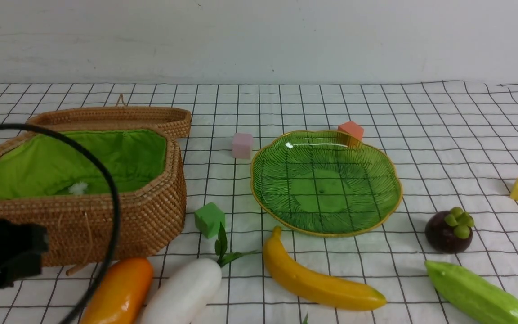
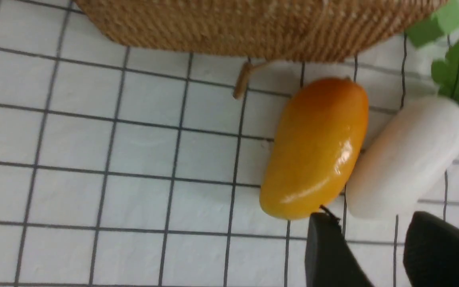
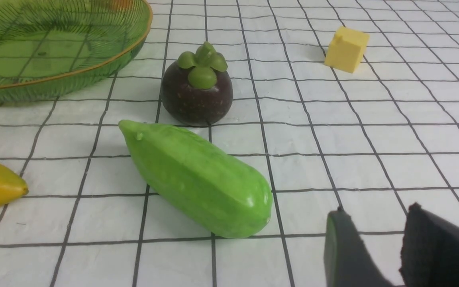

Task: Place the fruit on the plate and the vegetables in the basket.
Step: Grab the mango with your left arm and place it on the right plate

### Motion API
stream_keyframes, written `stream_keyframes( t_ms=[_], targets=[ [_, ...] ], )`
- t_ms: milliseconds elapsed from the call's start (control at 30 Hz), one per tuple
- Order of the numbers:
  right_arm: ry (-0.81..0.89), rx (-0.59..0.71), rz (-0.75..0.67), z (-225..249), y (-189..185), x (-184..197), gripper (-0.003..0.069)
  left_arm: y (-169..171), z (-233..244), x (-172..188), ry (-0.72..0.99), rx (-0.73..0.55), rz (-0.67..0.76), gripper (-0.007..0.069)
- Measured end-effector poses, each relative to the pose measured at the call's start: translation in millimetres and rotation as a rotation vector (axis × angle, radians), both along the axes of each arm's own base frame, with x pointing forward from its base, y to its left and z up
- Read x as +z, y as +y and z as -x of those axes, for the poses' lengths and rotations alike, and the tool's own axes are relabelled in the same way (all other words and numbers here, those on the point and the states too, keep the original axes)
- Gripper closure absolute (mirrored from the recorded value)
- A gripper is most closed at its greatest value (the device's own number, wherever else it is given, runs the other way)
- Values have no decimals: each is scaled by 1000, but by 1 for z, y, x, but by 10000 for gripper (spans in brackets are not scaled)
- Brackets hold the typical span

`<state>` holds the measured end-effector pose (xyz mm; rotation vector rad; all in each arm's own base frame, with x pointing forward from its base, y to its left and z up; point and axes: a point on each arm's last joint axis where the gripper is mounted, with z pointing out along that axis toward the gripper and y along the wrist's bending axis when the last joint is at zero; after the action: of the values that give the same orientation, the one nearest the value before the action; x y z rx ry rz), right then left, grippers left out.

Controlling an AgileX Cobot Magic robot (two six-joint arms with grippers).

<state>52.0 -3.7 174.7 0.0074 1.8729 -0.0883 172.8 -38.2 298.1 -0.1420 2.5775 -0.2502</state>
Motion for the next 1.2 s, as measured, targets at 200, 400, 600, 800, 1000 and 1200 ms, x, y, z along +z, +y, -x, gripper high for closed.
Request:
stream_keyframes(
  t_ms=[200, 400, 600, 800, 1000, 1200],
  targets=[
    [0, 0, 0, 0, 0, 0, 416, -30, -21, -30, 116, -150, -146, 153],
    [0, 0, 0, 0, 0, 0, 416, -49, -58, -64, 201, -162, -244, -10],
    [0, 0, 0, 0, 0, 0, 416, -63, -96, -102, 260, -193, -304, 11],
    [0, 0, 0, 0, 0, 0, 416, -66, -105, -115, 284, -205, -326, 59],
    [0, 0, 0, 0, 0, 0, 416, -63, -97, -105, 319, -186, -324, 59],
    [0, 0, 0, 0, 0, 0, 416, -53, -68, -54, 294, -174, -277, 59]
  ],
)
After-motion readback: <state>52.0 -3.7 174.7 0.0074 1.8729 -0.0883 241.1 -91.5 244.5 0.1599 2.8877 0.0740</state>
